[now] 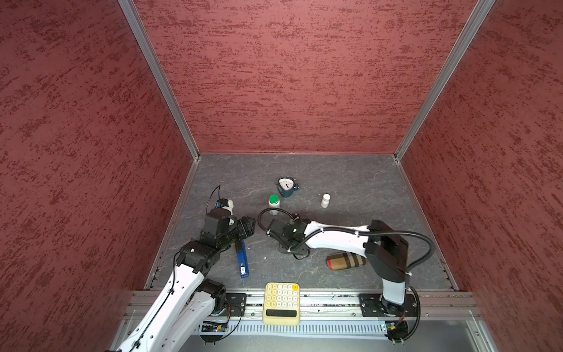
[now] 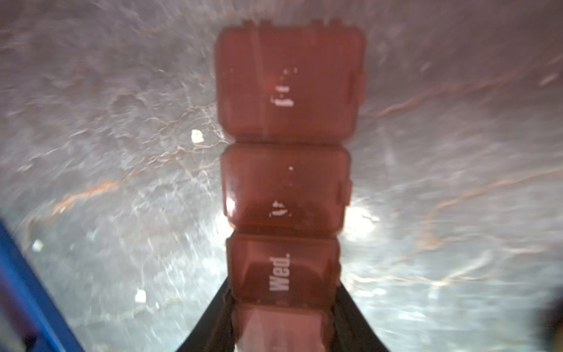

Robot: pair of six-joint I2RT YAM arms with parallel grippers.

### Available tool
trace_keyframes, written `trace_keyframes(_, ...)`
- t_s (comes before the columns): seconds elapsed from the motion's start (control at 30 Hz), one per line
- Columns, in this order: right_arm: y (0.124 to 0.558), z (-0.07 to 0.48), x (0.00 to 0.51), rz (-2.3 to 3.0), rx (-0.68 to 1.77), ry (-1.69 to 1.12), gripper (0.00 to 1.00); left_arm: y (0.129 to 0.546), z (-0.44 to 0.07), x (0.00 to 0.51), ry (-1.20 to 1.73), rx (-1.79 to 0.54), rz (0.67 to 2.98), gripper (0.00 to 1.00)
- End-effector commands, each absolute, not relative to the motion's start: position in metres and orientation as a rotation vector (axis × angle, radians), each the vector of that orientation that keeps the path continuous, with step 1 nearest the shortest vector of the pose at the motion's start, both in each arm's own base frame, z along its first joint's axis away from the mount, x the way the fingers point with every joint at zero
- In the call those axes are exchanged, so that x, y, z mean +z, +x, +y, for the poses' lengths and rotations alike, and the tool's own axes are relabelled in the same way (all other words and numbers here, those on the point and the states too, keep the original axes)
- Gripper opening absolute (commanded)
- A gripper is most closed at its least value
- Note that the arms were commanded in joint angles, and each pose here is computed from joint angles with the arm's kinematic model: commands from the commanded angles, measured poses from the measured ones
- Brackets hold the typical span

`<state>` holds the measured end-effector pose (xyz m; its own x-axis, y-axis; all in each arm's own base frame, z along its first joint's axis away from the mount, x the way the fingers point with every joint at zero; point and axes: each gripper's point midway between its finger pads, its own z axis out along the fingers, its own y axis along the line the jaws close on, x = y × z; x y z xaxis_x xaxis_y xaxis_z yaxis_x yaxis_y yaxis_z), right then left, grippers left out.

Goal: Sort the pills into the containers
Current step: 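Lift the organizer with the right gripper while the left gripper approaches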

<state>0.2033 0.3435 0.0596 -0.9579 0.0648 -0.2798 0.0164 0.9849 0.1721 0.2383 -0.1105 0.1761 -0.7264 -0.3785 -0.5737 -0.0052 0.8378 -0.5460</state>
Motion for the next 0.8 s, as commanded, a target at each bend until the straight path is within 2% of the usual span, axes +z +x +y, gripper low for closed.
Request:
trace_keyframes(0.0, 0.221, 0.356, 0.097, 2.643, 0.400, -0.195, 0.39, 0.244, -0.155, 0.204, -0.154, -0.961, 2.204, 0.77)
trace_keyframes(0.2, 0.219, 0.341, 0.116, 2.543, 0.393, -0.432, 0.39, 0.245, -0.211, 0.210, -0.004, -1.115, 2.202, 0.77)
trace_keyframes(0.37, 0.217, 0.337, 0.136, 2.478, 0.531, -0.468, 0.40, 0.244, -0.245, 0.212, 0.085, -1.167, 2.185, 0.79)
trace_keyframes(0.77, 0.223, 0.317, 0.169, 2.390, 0.729, -0.396, 0.40, 0.254, -0.261, 0.203, 0.062, -1.223, 2.177, 0.78)
